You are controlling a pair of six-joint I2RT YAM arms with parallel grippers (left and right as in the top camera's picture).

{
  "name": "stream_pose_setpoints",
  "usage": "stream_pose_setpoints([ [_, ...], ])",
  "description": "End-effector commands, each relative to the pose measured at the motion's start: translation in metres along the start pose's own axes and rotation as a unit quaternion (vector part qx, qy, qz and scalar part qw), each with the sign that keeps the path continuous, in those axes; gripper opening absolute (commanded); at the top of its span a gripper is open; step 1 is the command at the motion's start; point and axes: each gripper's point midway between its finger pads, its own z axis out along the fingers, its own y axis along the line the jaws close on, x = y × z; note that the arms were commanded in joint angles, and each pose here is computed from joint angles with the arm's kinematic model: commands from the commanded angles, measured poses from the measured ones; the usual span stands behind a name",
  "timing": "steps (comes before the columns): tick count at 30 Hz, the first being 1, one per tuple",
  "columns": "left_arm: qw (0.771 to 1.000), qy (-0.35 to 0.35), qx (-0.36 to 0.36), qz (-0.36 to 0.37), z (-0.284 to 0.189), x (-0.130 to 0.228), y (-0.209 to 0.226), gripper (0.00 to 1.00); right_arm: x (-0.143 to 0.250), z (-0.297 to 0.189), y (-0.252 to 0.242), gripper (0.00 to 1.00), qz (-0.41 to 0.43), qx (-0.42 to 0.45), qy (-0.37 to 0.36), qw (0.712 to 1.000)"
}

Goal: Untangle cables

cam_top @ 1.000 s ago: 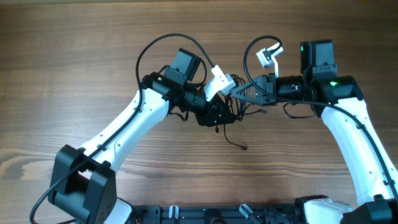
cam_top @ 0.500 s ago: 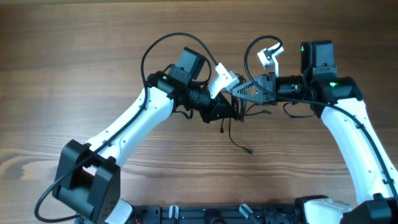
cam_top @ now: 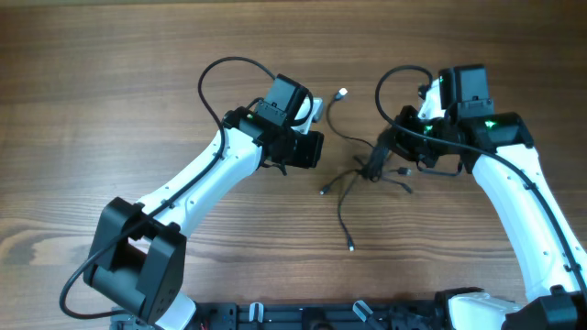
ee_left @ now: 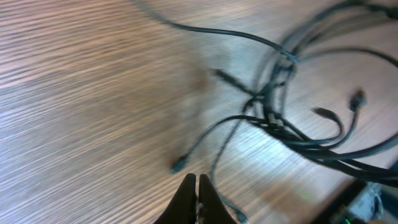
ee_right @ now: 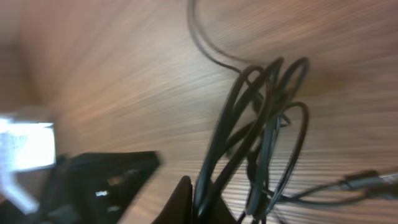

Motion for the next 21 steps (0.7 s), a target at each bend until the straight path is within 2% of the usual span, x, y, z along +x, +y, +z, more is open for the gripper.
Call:
stream_pose_setpoints([
  [1, 0.998, -0.007, -0.053, -0.046, 0.003, 0.000, 0.021, 0.04, -0.010, 0.006, -0.018, 0.20, -0.014, 0.059, -0.019, 0.998],
  [5, 0.995, -0.015, -0.074, -0.065, -0.004, -0.004, 0.037, 0.04, 0.005, 0.030, -0.015, 0.27, -0.039, 0.062, 0.027, 0.997],
  [7, 0.993, -0.018, -0.073, -0.091, -0.014, -0.006, 0.048, 0.04, 0.019, 0.048, 0.004, 0.40, -0.096, 0.023, 0.067, 0.993],
  [9, 0.993, -0.023, -0.057, -0.101, -0.025, -0.009, 0.051, 0.04, 0.030, 0.064, 0.007, 0.53, -0.105, 0.027, 0.089, 0.990],
  [11, 0.993, -0.029, -0.045, -0.101, -0.036, -0.011, 0.053, 0.04, 0.040, 0.077, 0.006, 0.57, -0.111, 0.036, 0.109, 0.987],
  [14, 0.992, -0.036, -0.048, -0.111, -0.045, -0.012, 0.059, 0.07, 0.039, 0.088, -0.010, 0.57, -0.077, 0.075, 0.112, 0.988],
  [19, 0.993, -0.034, -0.050, -0.104, -0.048, -0.011, 0.062, 0.09, 0.011, 0.075, -0.044, 0.55, -0.035, 0.150, 0.063, 0.986],
  [20, 0.993, -0.034, -0.050, -0.104, -0.048, -0.011, 0.062, 0.08, 0.008, 0.071, -0.048, 0.48, -0.029, 0.151, 0.061, 0.986],
  [21, 0.993, -0.034, -0.050, -0.104, -0.048, -0.011, 0.062, 0.08, 0.005, 0.067, -0.049, 0.32, -0.031, 0.146, 0.061, 0.987],
])
